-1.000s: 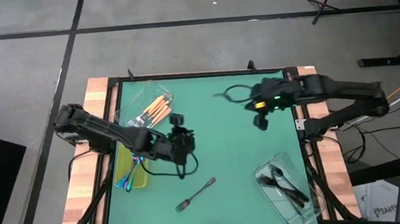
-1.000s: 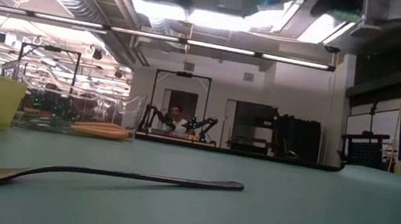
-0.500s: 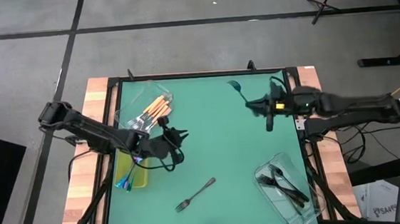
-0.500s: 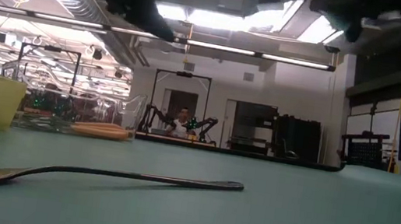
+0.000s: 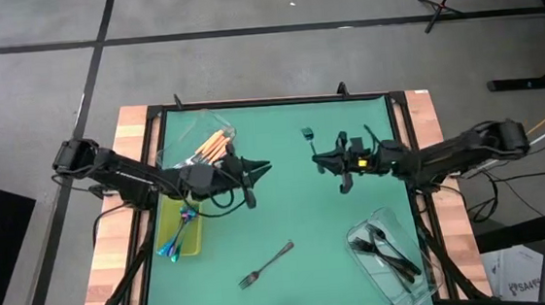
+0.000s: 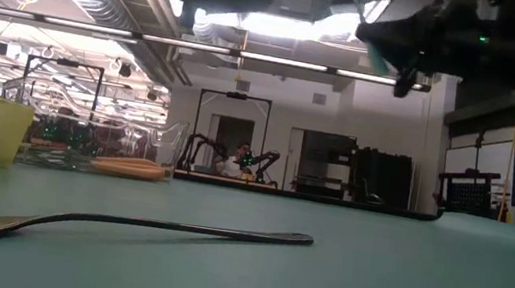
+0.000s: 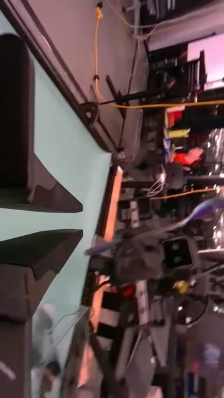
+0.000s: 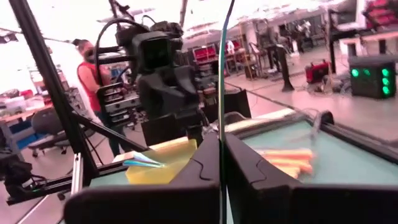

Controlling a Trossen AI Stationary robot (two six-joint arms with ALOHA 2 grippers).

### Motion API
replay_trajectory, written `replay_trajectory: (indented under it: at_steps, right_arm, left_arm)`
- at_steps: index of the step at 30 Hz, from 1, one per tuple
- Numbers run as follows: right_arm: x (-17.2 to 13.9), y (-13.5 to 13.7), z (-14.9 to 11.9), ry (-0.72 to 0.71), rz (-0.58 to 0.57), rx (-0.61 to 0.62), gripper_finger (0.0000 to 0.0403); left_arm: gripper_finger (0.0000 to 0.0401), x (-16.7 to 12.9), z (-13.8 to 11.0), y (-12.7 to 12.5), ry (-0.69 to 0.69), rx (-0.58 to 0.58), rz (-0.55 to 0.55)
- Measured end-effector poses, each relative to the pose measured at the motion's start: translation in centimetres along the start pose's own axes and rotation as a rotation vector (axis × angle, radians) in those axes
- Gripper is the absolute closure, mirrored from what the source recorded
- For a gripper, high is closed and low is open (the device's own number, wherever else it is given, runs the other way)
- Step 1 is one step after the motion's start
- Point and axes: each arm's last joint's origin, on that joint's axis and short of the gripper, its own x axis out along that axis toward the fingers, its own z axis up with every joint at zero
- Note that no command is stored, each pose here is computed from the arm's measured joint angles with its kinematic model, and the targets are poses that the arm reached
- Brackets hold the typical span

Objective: Sort silverware by color (type)
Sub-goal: Put the blue fork in the yellow bin

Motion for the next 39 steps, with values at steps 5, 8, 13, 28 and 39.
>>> replay_trajectory:
  at_steps: [5, 8, 13, 28, 39]
  right_arm:
    - [3.0, 0.2, -0.4, -0.013, 0.057, -0.058, 0.0403]
    - [4.7, 0.4, -0.4, -0.013, 0.103, -0.097, 0.0403]
    - [7.4, 0.7, -0.3, -0.014, 0.144, -0.109, 0.0403]
    - [10.5, 1.5, 0.5, -0.038, 0.291, -0.163, 0.0403]
    - [10.5, 1.5, 0.5, -0.032, 0.292, -0.163, 0.0403]
  left_arm:
    - [0.0354, 0.3, 0.6, 0.6, -0.053, -0.036, 0.023]
    - [0.0354, 0.4, 0.6, 0.8, -0.056, -0.037, 0.028]
    - [0.0354, 0.4, 1.0, 0.9, -0.095, -0.058, 0.027]
    - [0.0354, 0.2, 2.0, 0.2, -0.181, -0.089, -0.194]
    - [0.0354, 0.1, 2.4, 0.1, -0.223, -0.095, -0.241]
